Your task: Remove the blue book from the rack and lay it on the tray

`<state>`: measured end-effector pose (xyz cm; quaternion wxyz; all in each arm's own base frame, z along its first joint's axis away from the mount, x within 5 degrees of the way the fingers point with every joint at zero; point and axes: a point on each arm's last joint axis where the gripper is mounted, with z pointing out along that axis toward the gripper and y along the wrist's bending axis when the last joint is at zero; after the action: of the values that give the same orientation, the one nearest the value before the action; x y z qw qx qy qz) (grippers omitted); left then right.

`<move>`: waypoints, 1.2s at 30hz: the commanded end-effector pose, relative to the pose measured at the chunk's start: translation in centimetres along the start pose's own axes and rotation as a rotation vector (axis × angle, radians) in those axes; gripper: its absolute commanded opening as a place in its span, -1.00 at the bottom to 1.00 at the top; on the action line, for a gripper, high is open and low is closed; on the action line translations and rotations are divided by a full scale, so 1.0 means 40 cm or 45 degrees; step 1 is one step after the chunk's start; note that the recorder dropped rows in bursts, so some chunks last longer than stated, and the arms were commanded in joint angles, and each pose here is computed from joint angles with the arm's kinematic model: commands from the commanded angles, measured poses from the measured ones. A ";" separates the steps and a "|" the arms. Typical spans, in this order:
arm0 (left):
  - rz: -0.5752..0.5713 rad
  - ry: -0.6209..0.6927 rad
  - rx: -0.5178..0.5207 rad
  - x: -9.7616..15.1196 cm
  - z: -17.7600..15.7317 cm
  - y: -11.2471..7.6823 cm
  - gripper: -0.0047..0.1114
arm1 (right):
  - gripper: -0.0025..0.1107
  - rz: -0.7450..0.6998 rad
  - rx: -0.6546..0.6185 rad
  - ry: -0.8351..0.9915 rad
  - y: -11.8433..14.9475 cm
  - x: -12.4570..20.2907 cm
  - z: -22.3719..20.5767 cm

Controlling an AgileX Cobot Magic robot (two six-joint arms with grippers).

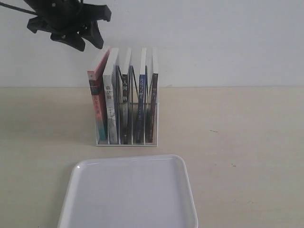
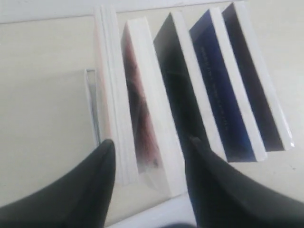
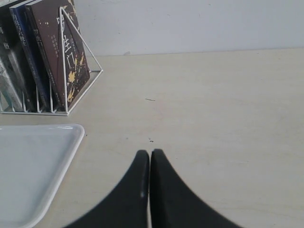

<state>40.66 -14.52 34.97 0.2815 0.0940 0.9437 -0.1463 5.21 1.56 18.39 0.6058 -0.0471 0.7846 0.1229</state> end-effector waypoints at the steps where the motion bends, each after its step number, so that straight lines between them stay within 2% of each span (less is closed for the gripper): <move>1: 0.009 -0.003 0.076 0.002 -0.041 -0.025 -0.14 | -0.96 -0.011 0.003 -0.023 0.000 -0.004 -0.001; 6: 0.020 0.017 0.122 0.009 -0.031 -0.054 -0.14 | -0.96 -0.011 0.003 -0.023 0.000 -0.004 -0.001; 9: 0.091 0.000 0.139 0.012 -0.017 -0.083 -0.14 | -0.96 -0.011 0.003 -0.023 0.000 -0.004 -0.001; 12: 0.123 -0.024 0.128 0.010 -0.004 -0.092 -0.14 | -0.96 -0.011 0.003 -0.023 0.000 -0.004 -0.001; 21: 0.109 0.036 0.064 0.017 0.061 -0.073 -0.14 | -0.96 -0.011 0.003 -0.023 0.000 -0.004 -0.001; 28: 0.105 0.061 0.011 0.021 0.065 -0.063 -0.14 | -0.96 -0.011 0.003 -0.023 0.000 -0.004 -0.001; 36: 0.068 0.082 0.008 0.024 0.081 -0.061 -0.14 | -0.96 -0.011 0.003 -0.023 0.000 -0.004 -0.001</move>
<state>40.76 -17.54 32.73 0.2611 0.1305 0.9463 -0.1392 5.21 1.56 18.39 0.6058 -0.0471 0.7846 0.1229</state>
